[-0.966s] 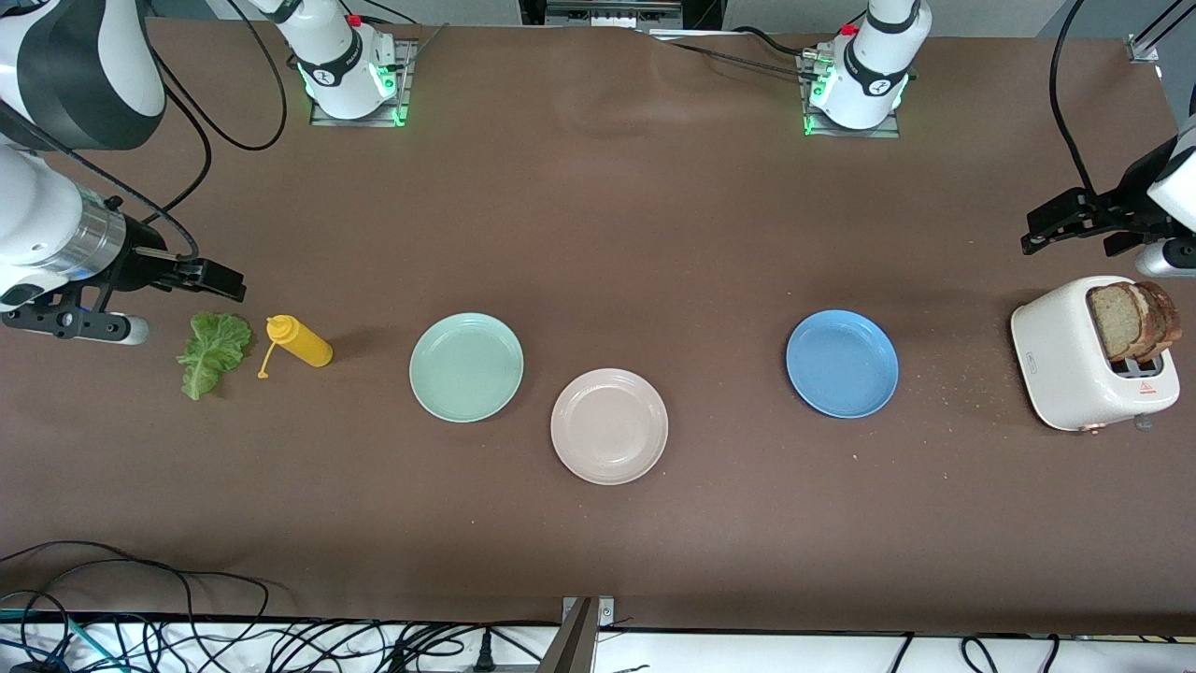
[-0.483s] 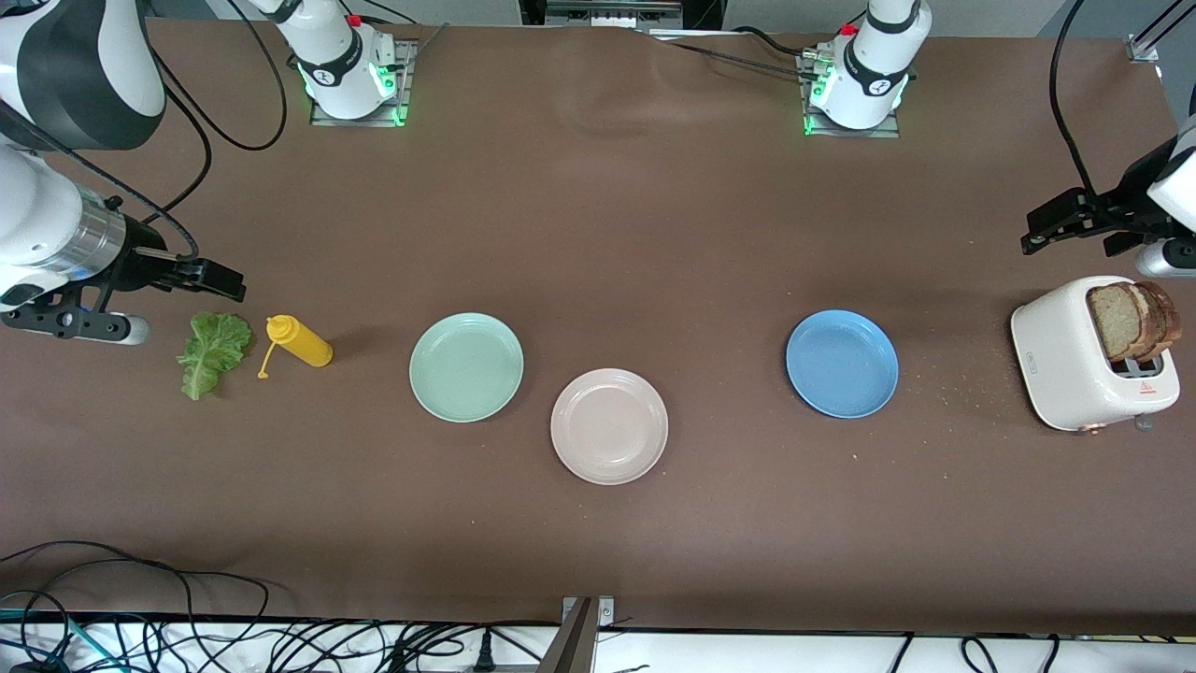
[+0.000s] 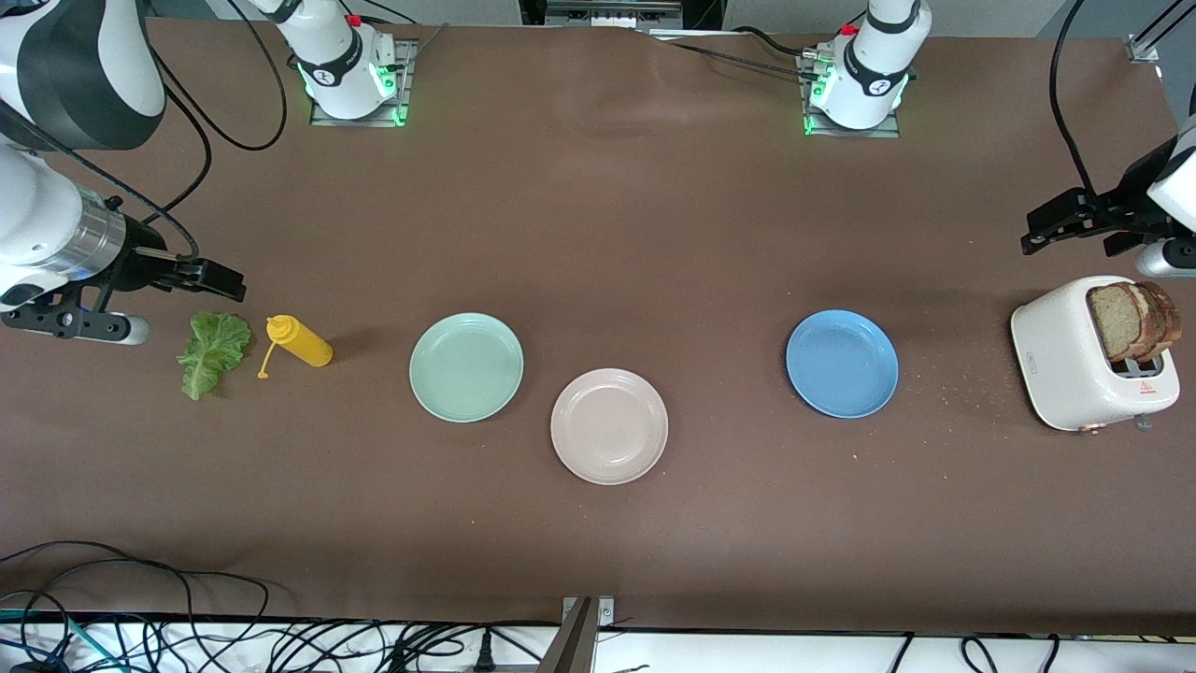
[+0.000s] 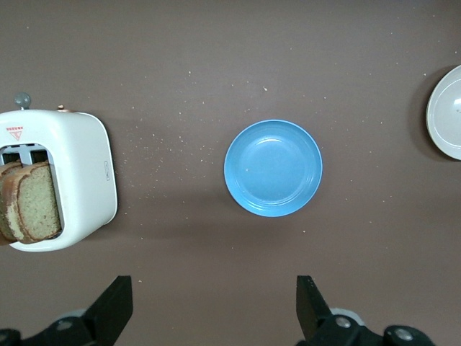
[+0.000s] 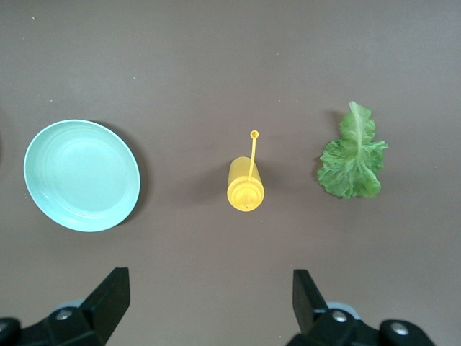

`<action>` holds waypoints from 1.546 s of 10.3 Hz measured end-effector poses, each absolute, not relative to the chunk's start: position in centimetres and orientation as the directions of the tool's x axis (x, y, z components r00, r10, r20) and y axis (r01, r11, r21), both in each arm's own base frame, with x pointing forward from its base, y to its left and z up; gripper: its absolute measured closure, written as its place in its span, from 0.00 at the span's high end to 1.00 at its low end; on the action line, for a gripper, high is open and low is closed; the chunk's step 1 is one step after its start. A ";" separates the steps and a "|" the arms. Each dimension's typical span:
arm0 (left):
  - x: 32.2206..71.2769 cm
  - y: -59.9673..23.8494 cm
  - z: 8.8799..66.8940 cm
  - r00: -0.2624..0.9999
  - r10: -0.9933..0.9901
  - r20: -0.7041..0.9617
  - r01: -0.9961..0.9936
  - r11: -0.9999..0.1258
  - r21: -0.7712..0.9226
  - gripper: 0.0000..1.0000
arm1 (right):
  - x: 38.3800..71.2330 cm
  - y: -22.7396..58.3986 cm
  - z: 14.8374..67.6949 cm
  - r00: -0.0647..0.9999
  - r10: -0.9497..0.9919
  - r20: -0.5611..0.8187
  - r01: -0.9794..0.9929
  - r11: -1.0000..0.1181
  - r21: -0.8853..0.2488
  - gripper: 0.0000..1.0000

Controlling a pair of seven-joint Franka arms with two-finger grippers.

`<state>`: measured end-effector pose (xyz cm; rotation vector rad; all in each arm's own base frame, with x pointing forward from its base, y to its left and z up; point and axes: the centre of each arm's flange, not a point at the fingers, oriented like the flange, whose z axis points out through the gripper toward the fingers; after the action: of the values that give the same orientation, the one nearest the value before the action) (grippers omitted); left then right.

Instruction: Make sandwich on beige plate with both arms

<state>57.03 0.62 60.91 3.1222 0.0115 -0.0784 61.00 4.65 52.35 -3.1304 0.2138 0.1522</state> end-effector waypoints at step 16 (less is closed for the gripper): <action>58.8 4.9 56.3 0.988 0.080 -0.129 0.082 -0.997 0.009 1.00 | 61.0 4.6 52.3 0.986 -0.135 -0.097 -0.135 -0.991 0.006 1.00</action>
<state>58.82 4.90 56.35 3.1180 0.1270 -0.2011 61.01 4.61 52.31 -3.1303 0.2128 0.1535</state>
